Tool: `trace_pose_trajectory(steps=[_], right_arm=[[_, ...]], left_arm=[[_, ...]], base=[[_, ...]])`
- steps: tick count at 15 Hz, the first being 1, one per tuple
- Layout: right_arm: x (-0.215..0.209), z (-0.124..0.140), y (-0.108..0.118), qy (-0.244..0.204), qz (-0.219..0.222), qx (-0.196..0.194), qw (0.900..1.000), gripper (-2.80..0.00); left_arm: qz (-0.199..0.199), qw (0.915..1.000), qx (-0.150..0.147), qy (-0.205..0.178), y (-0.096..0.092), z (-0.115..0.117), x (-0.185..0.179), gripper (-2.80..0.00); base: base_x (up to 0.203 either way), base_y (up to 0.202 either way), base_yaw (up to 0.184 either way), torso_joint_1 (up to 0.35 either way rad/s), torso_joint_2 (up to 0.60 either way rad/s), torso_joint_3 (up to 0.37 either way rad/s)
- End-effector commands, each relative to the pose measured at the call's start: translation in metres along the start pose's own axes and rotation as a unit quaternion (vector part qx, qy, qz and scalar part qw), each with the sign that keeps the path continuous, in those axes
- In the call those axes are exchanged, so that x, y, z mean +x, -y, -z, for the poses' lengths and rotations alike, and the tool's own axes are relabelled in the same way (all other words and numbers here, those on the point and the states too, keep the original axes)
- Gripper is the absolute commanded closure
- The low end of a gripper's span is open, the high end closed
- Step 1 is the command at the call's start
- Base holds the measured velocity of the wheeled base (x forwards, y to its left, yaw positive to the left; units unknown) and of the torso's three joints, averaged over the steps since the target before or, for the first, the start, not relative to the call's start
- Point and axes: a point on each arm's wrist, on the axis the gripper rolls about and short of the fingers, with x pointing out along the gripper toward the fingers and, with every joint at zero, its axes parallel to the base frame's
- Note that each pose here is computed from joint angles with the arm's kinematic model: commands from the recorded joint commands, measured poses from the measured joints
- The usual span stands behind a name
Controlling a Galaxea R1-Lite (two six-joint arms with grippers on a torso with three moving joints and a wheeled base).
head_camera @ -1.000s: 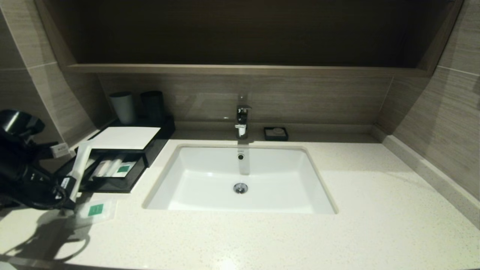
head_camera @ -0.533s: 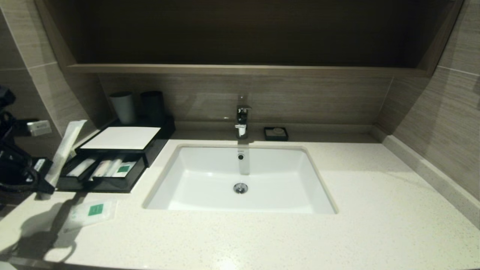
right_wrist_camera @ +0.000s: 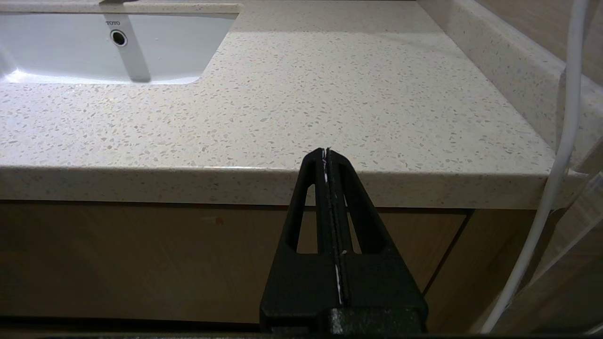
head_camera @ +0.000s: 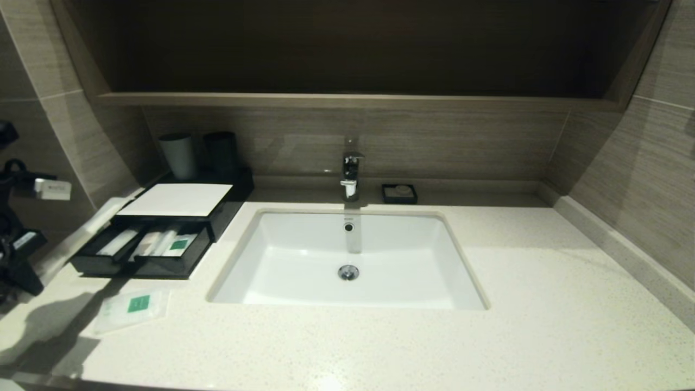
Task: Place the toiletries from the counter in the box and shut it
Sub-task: Place the bathroom toiletry into the drawer
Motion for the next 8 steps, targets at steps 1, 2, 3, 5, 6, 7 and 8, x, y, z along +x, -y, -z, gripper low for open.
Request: trace_pose_trajectory(steps=[1,2,3,5,6,7,8], right_arm=[[0.000,0.000,0.000,0.000,0.000,0.000,1.000,0.00],[0.000,0.000,0.000,0.000,0.000,0.000,1.000,0.00],[0.000,0.000,0.000,0.000,0.000,0.000,1.000,0.00],[0.000,0.000,0.000,0.000,0.000,0.000,1.000,0.00],[0.000,0.000,0.000,0.000,0.000,0.000,1.000,0.00],[0.000,0.000,0.000,0.000,0.000,0.000,1.000,0.00],[0.000,0.000,0.000,0.000,0.000,0.000,1.000,0.00]], left_arm=[[0.014,0.9995,0.005,-0.028,-0.006,-0.009,0.015,0.00],[0.016,0.9994,0.006,-0.031,-0.006,-0.010,0.016,0.00],[0.018,0.9992,0.006,-0.035,-0.008,-0.012,0.019,0.00],[0.019,0.9991,0.007,-0.038,-0.008,-0.013,0.020,0.00],[0.022,0.9987,0.007,-0.045,-0.009,-0.015,0.024,0.00],[0.023,0.9985,0.008,-0.050,-0.011,-0.019,0.026,0.00],[0.021,0.9982,0.009,-0.055,-0.012,-0.022,0.026,0.00]], base=[[0.000,0.000,0.000,0.000,0.00,0.000],[0.000,0.000,0.000,0.000,0.00,0.000],[0.000,0.000,0.000,0.000,0.00,0.000],[0.000,0.000,0.000,0.000,0.00,0.000],[0.000,0.000,0.000,0.000,0.00,0.000],[0.000,0.000,0.000,0.000,0.00,0.000],[0.000,0.000,0.000,0.000,0.00,0.000]])
